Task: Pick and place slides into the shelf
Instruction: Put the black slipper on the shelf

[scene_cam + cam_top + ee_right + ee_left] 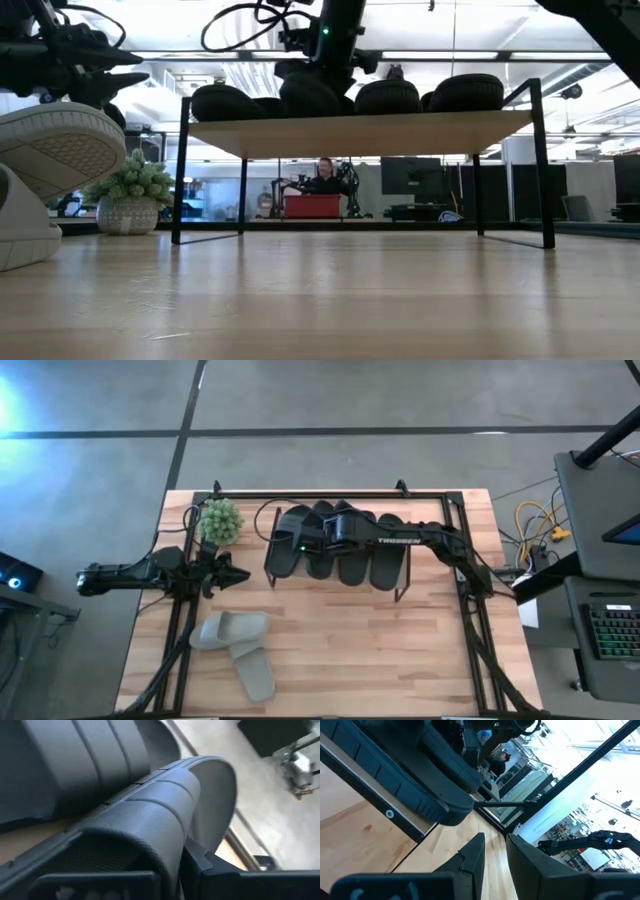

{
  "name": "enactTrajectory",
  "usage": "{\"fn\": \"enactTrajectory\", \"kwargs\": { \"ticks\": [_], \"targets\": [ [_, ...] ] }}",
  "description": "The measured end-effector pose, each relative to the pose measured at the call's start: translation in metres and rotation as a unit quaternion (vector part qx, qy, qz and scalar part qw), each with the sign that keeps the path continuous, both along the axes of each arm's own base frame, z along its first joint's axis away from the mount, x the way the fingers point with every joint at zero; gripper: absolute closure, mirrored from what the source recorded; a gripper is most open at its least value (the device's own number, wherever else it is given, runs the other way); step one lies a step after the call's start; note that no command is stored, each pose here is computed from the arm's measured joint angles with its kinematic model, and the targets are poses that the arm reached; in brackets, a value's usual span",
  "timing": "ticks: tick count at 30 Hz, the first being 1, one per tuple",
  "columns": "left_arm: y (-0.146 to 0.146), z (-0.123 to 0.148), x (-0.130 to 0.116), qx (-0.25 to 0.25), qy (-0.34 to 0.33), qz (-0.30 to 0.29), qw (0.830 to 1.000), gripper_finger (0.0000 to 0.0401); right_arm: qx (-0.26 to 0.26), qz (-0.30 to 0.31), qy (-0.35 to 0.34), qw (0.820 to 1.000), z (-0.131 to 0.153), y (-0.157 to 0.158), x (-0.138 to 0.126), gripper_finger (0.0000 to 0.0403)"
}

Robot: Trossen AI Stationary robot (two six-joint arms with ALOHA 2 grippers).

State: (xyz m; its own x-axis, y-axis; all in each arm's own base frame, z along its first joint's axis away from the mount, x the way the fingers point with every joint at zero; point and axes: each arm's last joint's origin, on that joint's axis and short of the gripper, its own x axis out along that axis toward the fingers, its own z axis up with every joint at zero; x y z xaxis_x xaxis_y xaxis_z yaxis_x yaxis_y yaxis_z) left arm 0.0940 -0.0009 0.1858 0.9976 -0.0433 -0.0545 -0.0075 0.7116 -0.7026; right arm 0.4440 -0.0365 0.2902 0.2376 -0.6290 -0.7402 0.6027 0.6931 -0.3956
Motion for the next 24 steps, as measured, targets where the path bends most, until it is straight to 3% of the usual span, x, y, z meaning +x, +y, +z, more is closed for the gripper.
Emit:
{"fn": "enactTrajectory", "kwargs": {
  "ticks": [11, 24],
  "targets": [
    [0.0, 0.0, 0.0, 0.0, 0.001, 0.0, 1.0, 0.0335, 0.03, 0.0, 0.004, 1.0, 0.012, 0.011, -0.013, 0.0279],
    [0.0, 0.0, 0.0, 0.0, 0.0, 0.0, 1.0, 0.0335, 0.027, 0.007, -0.001, 1.0, 0.019, 0.016, -0.016, 0.0263]
  ]
}}
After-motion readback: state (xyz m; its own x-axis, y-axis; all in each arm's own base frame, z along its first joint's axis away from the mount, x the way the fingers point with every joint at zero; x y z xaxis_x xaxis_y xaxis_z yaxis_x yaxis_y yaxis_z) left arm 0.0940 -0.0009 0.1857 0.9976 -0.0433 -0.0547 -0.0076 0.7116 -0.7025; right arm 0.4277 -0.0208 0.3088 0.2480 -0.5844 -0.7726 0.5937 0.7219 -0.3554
